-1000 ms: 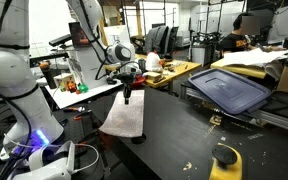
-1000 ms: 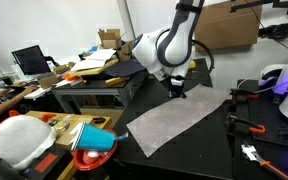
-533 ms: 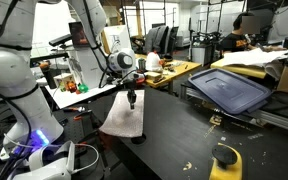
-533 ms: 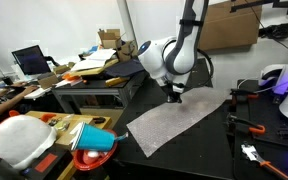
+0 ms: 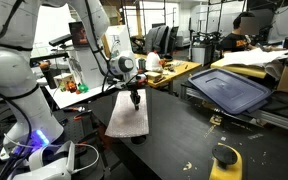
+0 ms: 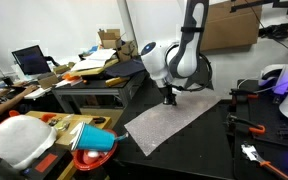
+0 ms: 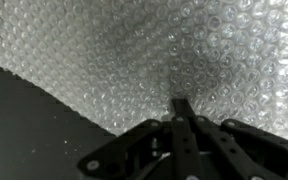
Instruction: Unfold the white cloth
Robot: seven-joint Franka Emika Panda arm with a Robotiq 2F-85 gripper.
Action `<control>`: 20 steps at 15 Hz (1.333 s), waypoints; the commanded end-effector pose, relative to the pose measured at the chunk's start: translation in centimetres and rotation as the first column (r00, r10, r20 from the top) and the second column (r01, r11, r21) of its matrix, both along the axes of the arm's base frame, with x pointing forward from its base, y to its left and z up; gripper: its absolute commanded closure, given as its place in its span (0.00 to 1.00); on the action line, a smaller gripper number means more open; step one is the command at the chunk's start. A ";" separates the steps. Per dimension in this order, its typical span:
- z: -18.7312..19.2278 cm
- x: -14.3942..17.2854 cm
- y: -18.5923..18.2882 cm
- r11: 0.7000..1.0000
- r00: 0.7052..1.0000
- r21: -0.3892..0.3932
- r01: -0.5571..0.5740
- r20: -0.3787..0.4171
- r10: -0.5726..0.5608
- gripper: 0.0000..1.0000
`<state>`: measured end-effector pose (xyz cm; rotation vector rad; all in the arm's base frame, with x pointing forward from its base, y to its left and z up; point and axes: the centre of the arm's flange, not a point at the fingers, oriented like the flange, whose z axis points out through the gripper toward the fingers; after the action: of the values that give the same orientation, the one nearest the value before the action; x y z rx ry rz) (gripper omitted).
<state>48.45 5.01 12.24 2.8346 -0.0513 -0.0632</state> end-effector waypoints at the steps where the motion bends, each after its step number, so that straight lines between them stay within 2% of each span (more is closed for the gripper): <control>1: -0.8 0.4 -1.1 0.993 0.992 0.004 -0.116 0.060 0.115 1.00; 4: -0.7 1.0 -1.6 0.972 0.967 0.011 -0.237 0.100 0.234 1.00; 9: -0.9 2.4 -2.1 0.906 0.897 0.012 -0.424 0.143 0.418 1.00; 20: -2.2 7.6 -4.3 0.765 0.756 -0.074 -0.639 0.120 0.643 1.00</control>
<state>54.18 1.80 12.07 2.7035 0.7929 0.2778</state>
